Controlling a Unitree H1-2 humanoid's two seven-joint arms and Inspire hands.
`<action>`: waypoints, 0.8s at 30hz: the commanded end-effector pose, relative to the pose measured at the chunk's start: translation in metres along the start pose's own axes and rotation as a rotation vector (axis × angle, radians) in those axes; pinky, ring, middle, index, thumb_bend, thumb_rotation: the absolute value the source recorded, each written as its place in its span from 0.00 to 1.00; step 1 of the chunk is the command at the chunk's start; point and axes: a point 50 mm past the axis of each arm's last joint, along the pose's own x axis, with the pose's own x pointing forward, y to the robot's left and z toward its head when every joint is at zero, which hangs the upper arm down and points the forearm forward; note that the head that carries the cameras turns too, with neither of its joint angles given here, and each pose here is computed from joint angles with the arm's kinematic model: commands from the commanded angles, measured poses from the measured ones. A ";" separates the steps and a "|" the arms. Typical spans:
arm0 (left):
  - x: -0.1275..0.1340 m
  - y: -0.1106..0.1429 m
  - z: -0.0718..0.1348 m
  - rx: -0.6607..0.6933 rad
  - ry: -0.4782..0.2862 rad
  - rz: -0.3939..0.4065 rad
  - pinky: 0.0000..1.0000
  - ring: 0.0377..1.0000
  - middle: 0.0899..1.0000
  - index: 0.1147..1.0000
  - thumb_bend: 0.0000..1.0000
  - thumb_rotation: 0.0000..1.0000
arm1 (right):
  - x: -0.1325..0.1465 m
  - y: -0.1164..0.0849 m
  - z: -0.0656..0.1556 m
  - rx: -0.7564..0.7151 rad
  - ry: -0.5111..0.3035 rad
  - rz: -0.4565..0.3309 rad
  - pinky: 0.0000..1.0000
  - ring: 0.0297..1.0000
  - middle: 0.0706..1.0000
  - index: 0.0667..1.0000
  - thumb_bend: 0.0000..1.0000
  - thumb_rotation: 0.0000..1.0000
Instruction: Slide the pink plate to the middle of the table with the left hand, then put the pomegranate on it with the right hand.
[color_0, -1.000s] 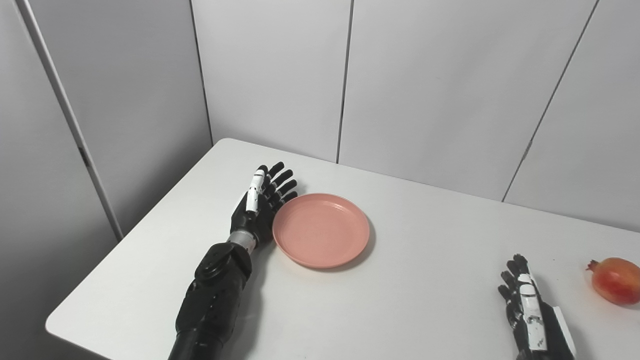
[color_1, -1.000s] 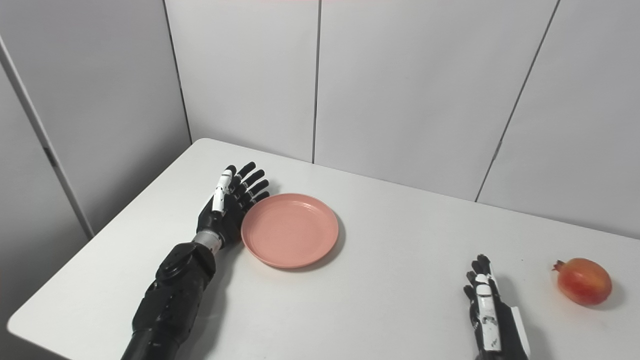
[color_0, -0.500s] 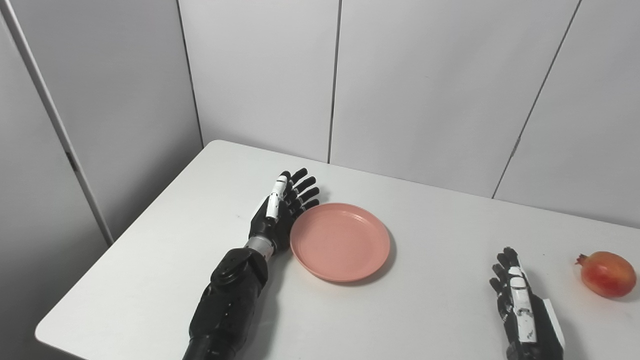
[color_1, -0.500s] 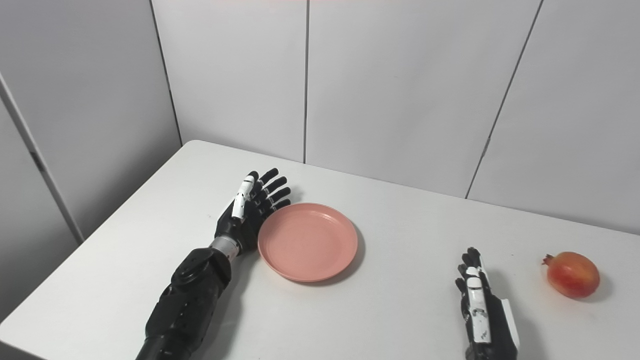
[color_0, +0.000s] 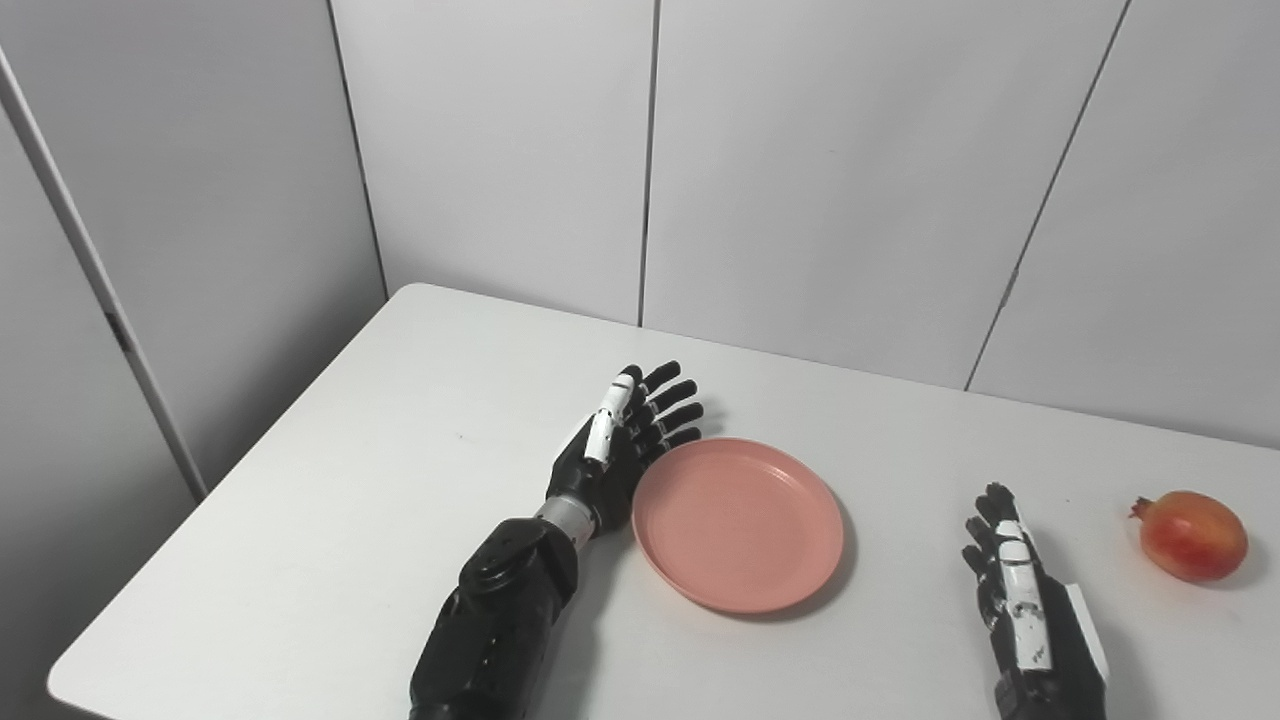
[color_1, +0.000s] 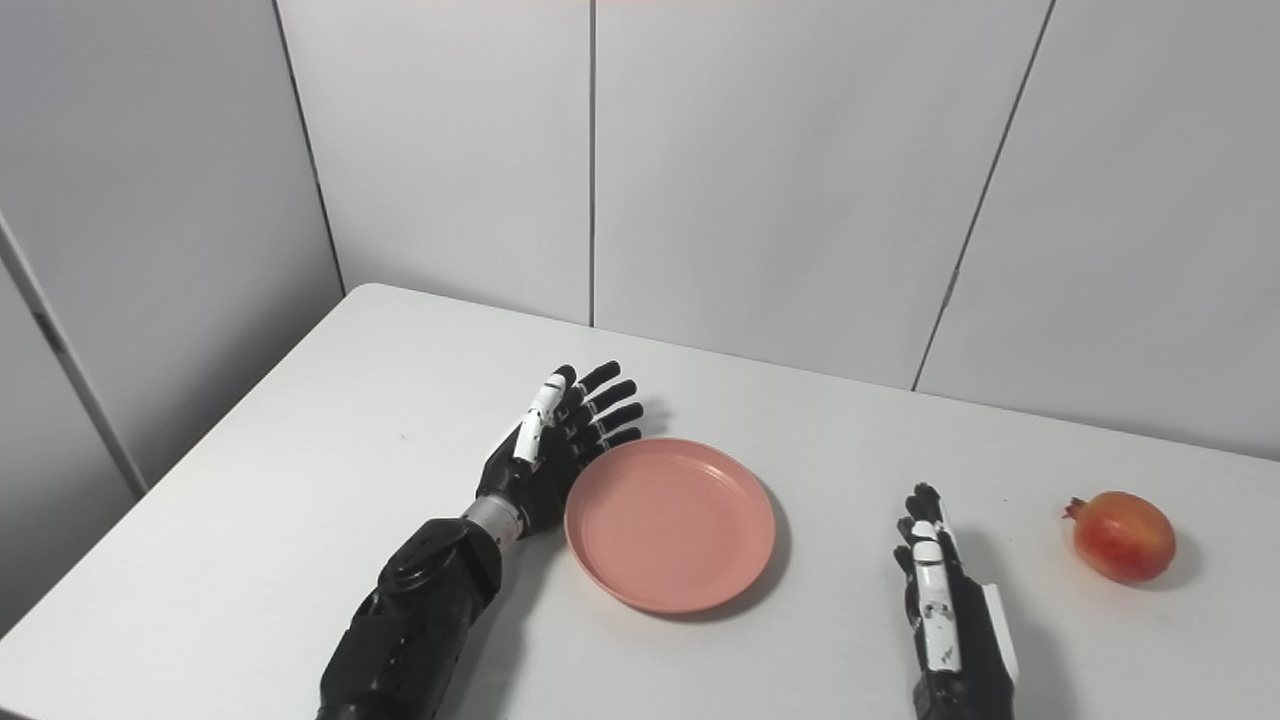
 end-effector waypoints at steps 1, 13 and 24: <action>0.001 -0.009 0.006 0.012 -0.004 -0.020 0.86 0.86 0.87 0.85 0.36 1.00 | 0.008 0.007 0.020 0.004 -0.072 0.011 0.98 0.98 0.98 0.97 0.20 1.00; -0.009 -0.043 -0.002 0.034 -0.010 -0.070 0.88 0.88 0.88 0.86 0.38 1.00 | 0.009 0.019 0.026 0.010 -0.063 0.009 1.00 0.99 0.99 0.97 0.20 1.00; -0.023 -0.053 -0.016 0.041 -0.004 -0.080 0.88 0.88 0.89 0.87 0.39 1.00 | 0.012 0.025 0.027 -0.009 -0.069 0.007 1.00 0.98 0.98 0.96 0.24 1.00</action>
